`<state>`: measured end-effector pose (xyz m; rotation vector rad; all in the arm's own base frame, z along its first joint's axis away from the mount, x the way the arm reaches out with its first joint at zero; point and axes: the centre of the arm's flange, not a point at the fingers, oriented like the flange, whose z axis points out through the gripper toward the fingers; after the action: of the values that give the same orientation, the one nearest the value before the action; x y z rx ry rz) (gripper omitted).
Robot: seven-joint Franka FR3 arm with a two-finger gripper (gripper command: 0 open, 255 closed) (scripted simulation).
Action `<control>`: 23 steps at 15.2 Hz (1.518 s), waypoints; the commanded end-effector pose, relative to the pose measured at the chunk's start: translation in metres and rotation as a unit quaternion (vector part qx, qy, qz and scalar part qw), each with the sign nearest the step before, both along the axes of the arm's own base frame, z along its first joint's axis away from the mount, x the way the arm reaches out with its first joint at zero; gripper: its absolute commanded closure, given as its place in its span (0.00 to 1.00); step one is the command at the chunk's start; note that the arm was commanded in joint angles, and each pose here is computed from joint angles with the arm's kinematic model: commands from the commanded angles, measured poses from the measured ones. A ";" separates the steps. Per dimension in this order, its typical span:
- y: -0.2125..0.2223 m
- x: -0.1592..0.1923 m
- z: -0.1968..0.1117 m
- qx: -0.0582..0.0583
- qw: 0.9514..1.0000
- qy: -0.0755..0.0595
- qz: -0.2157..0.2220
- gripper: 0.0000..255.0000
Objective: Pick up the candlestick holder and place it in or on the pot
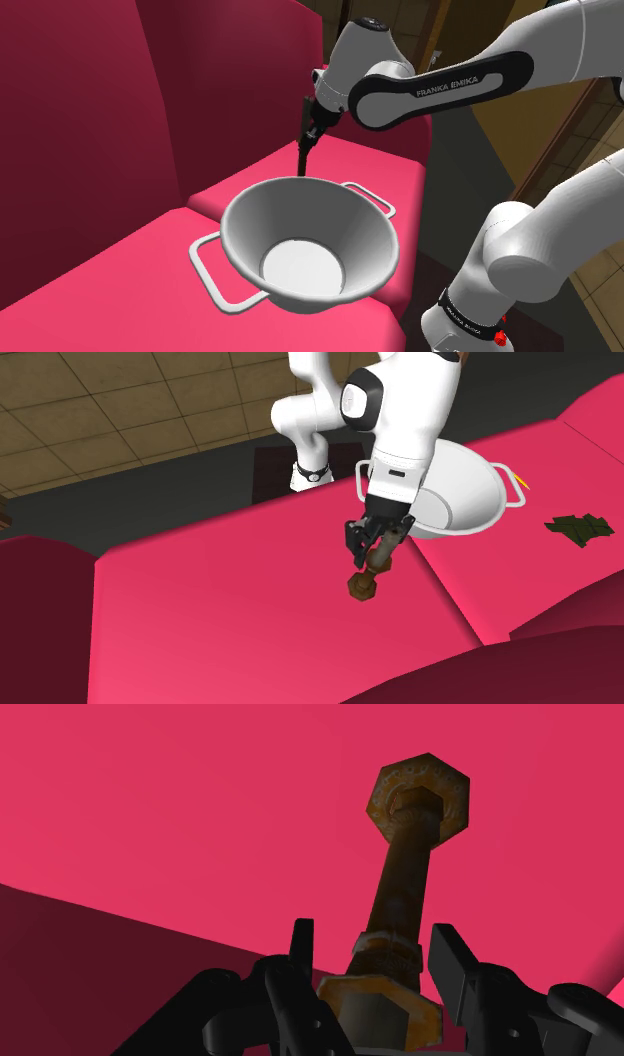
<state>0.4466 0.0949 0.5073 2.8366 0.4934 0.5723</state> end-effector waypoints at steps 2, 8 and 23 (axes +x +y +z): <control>0.000 0.000 0.016 0.000 1.000 0.000 0.000 1.00; 0.000 0.000 0.047 0.000 1.000 0.000 0.000 1.00; 0.000 0.000 0.126 0.000 1.000 0.000 0.000 1.00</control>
<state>0.4464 0.0950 0.6281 2.8366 0.4937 0.5727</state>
